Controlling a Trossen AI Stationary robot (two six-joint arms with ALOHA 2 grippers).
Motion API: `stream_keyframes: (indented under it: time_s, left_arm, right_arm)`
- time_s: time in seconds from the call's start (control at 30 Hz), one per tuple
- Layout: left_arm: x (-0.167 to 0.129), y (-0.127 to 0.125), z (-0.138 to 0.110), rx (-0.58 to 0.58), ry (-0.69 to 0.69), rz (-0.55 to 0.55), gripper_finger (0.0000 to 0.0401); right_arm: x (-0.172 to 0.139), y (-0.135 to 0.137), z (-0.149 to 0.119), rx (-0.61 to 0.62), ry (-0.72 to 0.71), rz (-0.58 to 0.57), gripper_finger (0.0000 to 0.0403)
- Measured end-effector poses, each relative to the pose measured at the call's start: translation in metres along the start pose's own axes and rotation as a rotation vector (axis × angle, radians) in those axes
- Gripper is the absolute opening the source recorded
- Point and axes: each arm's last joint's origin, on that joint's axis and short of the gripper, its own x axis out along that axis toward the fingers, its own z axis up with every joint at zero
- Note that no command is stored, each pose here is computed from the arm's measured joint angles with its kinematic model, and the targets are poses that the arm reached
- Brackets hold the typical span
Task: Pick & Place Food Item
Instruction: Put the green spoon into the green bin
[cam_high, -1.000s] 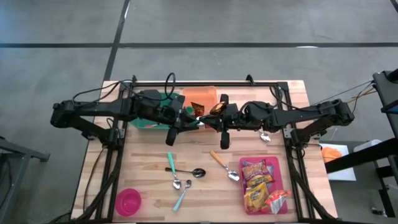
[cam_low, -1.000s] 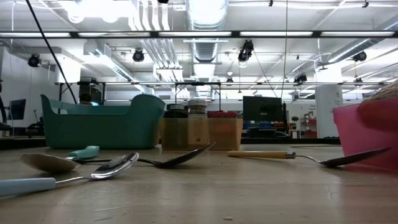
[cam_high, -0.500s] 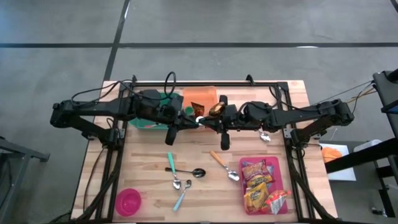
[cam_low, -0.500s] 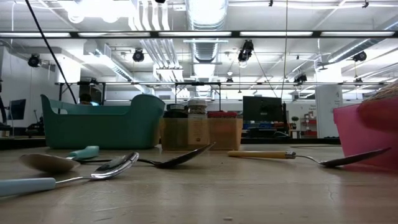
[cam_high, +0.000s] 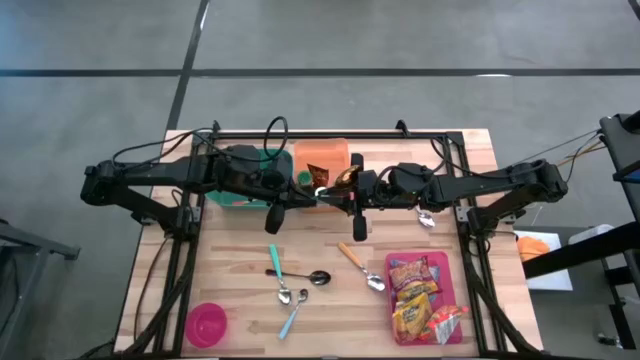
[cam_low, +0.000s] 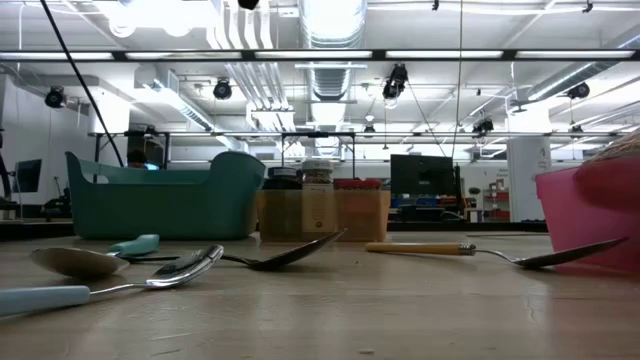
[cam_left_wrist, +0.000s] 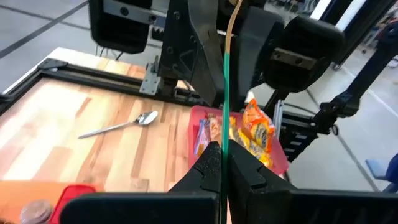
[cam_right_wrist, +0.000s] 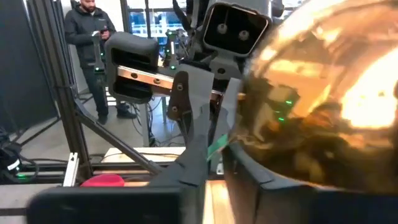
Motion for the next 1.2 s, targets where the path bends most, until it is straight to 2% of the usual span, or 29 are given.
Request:
stream_keyframes:
  time_s: [0.2, 0.33, 0.53, 0.6, 0.73, 0.87, 0.97, 1.1, 1.2]
  left_arm:
    - [-0.007, 0.0, 0.005, -0.006, 0.039, 0.064, 0.0]
    - [-0.013, 0.001, 0.005, -0.006, 0.096, 0.15, 0.0]
    - [-0.023, 0.001, 0.007, -0.002, 0.155, 0.251, 0.0]
    - [-0.029, 0.001, 0.009, 0.003, 0.172, 0.301, 0.0]
    - [-0.047, 0.004, 0.015, -0.001, 0.175, 0.495, 0.0]
    - [-0.062, 0.003, 0.016, 0.008, 0.216, 0.567, 0.0001]
    - [-0.074, 0.004, 0.01, 0.034, 0.303, 0.65, 0.0001]
    - [-0.083, 0.01, -0.008, 0.066, 0.476, 0.784, 0.0001]
    - [-0.081, 0.014, -0.024, 0.079, 0.58, 0.824, 0.0]
  right_arm:
    - [0.003, -0.003, -0.002, 0.001, 0.006, -0.026, 0.014]
    - [0.003, -0.004, -0.003, 0.004, 0.008, -0.059, 0.0208]
    - [0.002, -0.007, -0.007, 0.075, 0.049, -0.164, 0.0271]
    - [0.002, -0.009, -0.012, 0.095, 0.085, -0.21, 0.0283]
    - [0.0, -0.008, -0.016, 0.144, 0.133, -0.239, 0.0297]
    - [0.0, -0.01, -0.019, 0.159, 0.152, -0.257, 0.0299]
    - [-0.002, -0.01, -0.024, 0.172, 0.203, -0.267, 0.0299]
    - [-0.007, -0.008, -0.039, 0.205, 0.361, -0.285, 0.0299]
    - [-0.013, -0.005, -0.055, 0.226, 0.467, -0.31, 0.0299]
